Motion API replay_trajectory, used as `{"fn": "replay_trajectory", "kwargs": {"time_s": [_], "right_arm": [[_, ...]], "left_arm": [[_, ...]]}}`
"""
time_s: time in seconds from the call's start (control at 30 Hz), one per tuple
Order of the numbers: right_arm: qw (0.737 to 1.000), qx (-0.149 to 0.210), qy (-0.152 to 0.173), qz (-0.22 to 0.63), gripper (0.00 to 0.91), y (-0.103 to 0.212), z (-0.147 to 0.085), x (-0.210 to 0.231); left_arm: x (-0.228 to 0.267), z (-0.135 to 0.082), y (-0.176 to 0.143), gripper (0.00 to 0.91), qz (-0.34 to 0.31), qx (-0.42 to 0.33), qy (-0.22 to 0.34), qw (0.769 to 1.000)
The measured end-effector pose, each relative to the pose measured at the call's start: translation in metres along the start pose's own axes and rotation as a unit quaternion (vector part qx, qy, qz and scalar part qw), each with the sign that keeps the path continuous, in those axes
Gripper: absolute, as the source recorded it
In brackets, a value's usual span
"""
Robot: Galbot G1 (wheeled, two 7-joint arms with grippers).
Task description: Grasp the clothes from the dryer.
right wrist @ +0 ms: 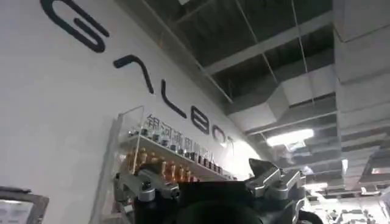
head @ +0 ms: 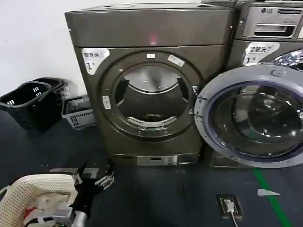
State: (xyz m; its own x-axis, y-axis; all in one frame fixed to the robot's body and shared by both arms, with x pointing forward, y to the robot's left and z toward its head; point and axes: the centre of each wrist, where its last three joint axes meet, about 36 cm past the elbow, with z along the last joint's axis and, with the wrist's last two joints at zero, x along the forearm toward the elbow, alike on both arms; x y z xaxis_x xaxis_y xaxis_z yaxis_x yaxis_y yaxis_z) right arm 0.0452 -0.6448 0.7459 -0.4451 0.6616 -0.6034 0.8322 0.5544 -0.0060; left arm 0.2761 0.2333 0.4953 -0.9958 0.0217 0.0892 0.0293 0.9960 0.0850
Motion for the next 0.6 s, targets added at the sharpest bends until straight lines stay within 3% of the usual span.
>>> {"fn": "replay_trajectory", "kwargs": {"time_s": [0.6], "right_arm": [[1.000, -0.001, -0.006, 0.005, 0.907, -0.0054, -0.0029, 0.0003]], "left_arm": [[0.0029, -0.0038, 0.0043, 0.907, -0.005, -0.014, -0.007, 1.000]]}}
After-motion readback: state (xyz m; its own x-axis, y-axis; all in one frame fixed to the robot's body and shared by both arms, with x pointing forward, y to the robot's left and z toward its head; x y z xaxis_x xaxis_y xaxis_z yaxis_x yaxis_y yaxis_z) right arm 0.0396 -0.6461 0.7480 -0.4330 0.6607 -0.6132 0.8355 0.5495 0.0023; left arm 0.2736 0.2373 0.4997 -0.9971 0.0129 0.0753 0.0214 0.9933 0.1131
